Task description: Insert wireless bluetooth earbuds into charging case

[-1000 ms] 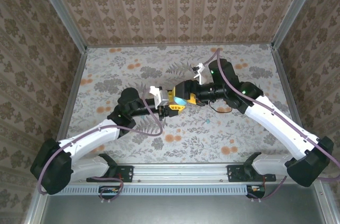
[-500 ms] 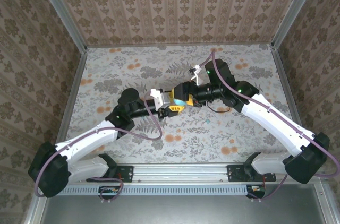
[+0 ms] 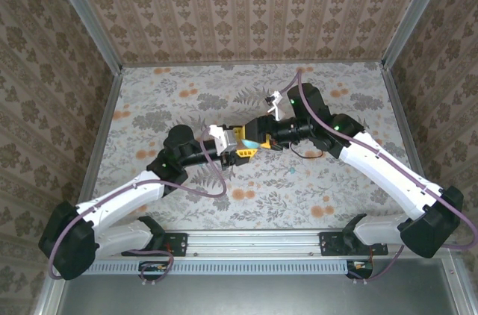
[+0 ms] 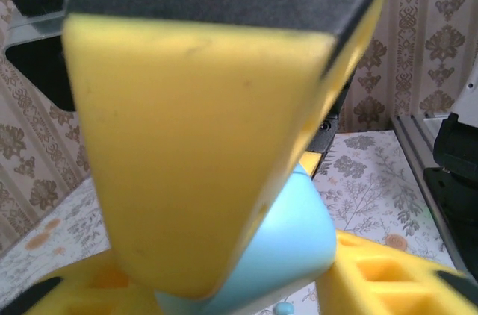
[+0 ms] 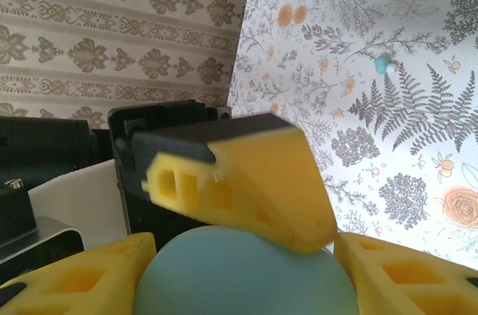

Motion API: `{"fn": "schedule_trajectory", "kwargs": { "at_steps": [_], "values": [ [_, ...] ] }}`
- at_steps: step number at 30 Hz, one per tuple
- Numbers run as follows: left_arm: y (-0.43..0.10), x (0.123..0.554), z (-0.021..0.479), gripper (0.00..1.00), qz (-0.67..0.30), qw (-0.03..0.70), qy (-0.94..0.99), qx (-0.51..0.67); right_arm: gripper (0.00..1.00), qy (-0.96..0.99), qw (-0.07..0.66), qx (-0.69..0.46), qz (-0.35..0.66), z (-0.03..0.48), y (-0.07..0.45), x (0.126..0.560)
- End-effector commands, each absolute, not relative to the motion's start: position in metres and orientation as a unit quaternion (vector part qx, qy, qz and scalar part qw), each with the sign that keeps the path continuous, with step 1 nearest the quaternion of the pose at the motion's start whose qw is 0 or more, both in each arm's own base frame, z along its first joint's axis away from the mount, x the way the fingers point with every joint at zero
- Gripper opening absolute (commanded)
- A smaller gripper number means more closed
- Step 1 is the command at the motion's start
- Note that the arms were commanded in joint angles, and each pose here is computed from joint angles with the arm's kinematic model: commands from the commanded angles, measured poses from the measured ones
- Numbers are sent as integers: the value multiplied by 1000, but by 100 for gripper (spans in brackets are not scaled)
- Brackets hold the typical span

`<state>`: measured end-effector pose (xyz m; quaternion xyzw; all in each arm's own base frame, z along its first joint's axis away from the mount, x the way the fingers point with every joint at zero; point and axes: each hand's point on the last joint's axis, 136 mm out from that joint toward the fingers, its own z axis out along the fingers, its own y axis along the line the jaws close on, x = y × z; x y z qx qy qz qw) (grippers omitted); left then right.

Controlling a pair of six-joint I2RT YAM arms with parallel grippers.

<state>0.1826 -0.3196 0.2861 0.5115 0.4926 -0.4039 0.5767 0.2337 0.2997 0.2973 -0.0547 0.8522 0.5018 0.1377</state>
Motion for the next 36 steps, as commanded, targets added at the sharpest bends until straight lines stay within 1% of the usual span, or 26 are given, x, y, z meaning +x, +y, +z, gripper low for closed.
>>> {"fn": "schedule_trajectory", "kwargs": {
  "at_steps": [1,3,5,8,12,21,27,36],
  "values": [
    [-312,191,297,58,-396,589,510,485,46,859,160,-75,481,308,295,229],
    [-308,193,300,64,-406,586,523,468,45,863,181,-86,465,310,292,230],
    [-303,196,304,67,-422,578,537,447,45,867,199,-99,446,311,288,232],
    [-293,198,309,69,-451,559,558,416,44,872,228,-127,414,313,283,233],
    [-290,187,311,70,-476,527,569,415,43,877,254,-150,379,314,278,234],
    [-313,172,319,68,-500,514,544,435,42,881,286,-164,339,315,277,237],
    [-320,172,322,67,-498,519,538,439,41,881,287,-173,333,315,279,234],
    [-326,174,322,62,-495,525,533,441,42,881,288,-167,336,315,281,233]
  ]
}}
